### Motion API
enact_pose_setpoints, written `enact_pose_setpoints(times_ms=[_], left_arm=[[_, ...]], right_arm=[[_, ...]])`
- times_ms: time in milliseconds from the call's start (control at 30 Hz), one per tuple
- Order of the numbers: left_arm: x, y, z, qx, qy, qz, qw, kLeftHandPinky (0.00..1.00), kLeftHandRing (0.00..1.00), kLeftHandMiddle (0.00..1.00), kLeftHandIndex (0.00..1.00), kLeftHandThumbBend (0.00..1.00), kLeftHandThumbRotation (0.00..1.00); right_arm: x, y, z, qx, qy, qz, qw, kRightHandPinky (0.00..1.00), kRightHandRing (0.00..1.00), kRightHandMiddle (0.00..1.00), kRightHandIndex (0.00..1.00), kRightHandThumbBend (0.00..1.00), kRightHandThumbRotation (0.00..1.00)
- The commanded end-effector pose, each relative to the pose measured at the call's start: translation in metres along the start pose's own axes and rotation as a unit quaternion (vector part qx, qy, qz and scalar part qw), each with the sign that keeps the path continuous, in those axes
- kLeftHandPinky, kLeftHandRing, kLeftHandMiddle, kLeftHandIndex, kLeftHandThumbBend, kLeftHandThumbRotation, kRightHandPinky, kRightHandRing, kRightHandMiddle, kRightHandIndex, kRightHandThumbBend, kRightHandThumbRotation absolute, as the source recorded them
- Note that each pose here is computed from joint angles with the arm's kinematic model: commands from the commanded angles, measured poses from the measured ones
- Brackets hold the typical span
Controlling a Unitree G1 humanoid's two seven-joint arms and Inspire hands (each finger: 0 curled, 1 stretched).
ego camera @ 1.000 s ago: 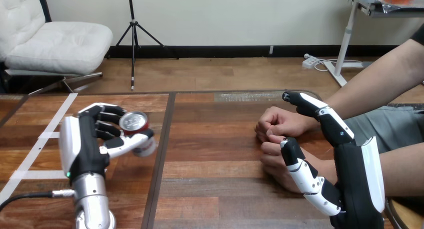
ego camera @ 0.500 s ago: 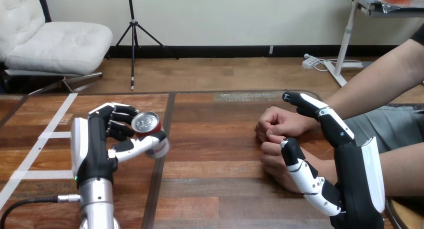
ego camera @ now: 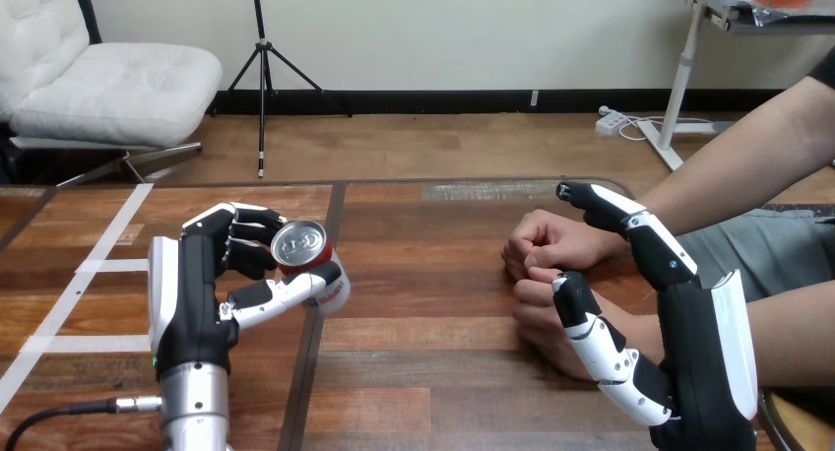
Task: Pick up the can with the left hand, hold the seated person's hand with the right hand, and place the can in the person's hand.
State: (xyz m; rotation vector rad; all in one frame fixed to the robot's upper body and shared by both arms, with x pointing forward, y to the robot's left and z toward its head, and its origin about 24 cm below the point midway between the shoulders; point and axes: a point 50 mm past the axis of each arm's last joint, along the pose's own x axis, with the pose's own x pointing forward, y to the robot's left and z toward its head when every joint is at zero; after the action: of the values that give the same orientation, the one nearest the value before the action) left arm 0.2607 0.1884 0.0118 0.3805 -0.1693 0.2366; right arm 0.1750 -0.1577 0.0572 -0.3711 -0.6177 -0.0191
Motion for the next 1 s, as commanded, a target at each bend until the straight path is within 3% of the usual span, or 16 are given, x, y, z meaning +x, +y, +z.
enact_pose_setpoints(times_ms=[0,533,567,600,667,733,800,867,967], left_arm=[[0.018,0.008,0.060,-0.064,-0.144,0.027,0.9871,0.41,0.43,0.46,0.45,0.75,0.00],[0.004,0.008,0.067,-0.091,-0.162,0.016,0.9825,0.42,0.43,0.45,0.44,0.74,0.00],[0.002,0.007,0.068,-0.094,-0.163,0.014,0.9821,0.42,0.43,0.45,0.44,0.73,0.00],[0.000,0.007,0.068,-0.096,-0.164,0.013,0.9818,0.42,0.43,0.45,0.44,0.73,0.00],[-0.002,0.007,0.069,-0.097,-0.165,0.012,0.9814,0.41,0.43,0.45,0.43,0.73,0.00],[-0.002,0.007,0.069,-0.096,-0.165,0.012,0.9814,0.41,0.42,0.45,0.43,0.73,0.00],[-0.003,0.007,0.069,-0.092,-0.164,0.012,0.9821,0.40,0.42,0.45,0.43,0.73,0.00],[-0.005,0.007,0.069,-0.090,-0.164,0.011,0.9822,0.40,0.42,0.45,0.43,0.73,0.00],[-0.006,0.007,0.070,-0.089,-0.165,0.010,0.9822,0.40,0.42,0.45,0.43,0.73,0.00]], right_arm=[[0.013,-0.001,0.005,0.003,-0.033,-0.013,0.9994,0.77,0.81,0.80,0.77,0.46,0.67],[0.015,-0.004,0.004,0.002,-0.031,-0.010,0.9995,0.78,0.81,0.80,0.78,0.47,0.64],[0.016,-0.007,0.005,-0.026,-0.023,0.007,0.9994,0.77,0.81,0.80,0.78,0.49,0.58],[0.017,-0.010,0.006,-0.046,-0.017,0.018,0.9986,0.78,0.82,0.82,0.79,0.50,0.59],[0.019,-0.016,0.008,-0.102,-0.008,0.051,0.9934,0.79,0.83,0.84,0.82,0.51,0.59],[0.019,-0.018,0.009,-0.119,-0.004,0.061,0.9910,0.80,0.85,0.86,0.84,0.53,0.58],[0.021,-0.022,0.012,-0.157,0.002,0.081,0.9842,0.81,0.87,0.88,0.86,0.54,0.57],[0.023,-0.028,0.014,-0.220,0.009,0.110,0.9692,0.84,0.89,0.91,0.89,0.57,0.52],[0.025,-0.032,0.017,-0.269,0.016,0.130,0.9541,0.86,0.90,0.92,0.91,0.60,0.47]])
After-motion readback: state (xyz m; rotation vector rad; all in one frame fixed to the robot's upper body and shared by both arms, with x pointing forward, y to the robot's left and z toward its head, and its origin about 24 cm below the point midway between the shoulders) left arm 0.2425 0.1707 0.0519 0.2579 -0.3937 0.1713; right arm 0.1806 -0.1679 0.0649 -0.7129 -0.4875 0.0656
